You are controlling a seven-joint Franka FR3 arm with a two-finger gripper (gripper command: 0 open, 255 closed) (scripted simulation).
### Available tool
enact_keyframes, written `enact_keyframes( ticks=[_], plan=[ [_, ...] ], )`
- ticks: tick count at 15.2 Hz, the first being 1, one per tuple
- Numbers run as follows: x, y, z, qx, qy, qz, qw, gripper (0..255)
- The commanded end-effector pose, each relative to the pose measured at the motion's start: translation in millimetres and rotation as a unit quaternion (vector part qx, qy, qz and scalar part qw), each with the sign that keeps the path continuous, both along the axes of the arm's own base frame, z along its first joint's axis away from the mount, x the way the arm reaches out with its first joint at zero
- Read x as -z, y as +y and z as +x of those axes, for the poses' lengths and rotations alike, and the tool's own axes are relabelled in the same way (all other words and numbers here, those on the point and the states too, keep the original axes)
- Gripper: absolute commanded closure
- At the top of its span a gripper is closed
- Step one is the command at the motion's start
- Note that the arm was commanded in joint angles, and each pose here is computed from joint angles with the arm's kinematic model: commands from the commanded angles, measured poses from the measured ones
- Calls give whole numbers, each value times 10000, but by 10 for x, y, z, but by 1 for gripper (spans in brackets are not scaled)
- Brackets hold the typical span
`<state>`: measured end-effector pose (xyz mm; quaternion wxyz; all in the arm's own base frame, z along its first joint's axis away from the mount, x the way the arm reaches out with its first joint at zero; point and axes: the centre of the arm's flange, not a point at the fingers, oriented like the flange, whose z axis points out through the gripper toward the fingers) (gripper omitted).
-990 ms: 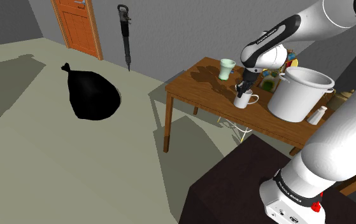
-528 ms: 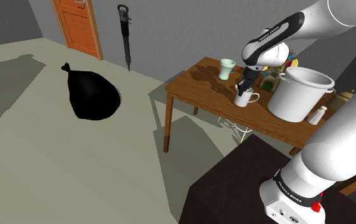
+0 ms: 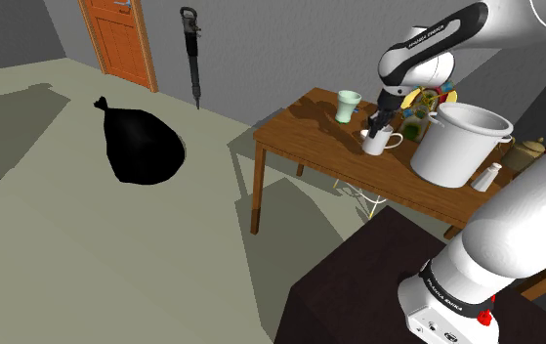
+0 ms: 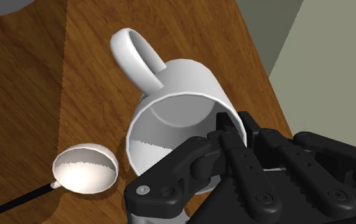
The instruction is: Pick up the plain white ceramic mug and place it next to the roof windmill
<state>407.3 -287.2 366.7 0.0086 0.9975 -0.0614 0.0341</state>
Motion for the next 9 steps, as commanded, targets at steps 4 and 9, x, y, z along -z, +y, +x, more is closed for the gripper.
enact_keyframes(
  ticks=[4,9],
  plan=[
    [-255,-3,1,0,3,1,10000,255],
    [-519,-3,1,0,3,1,10000,255]
  ],
)
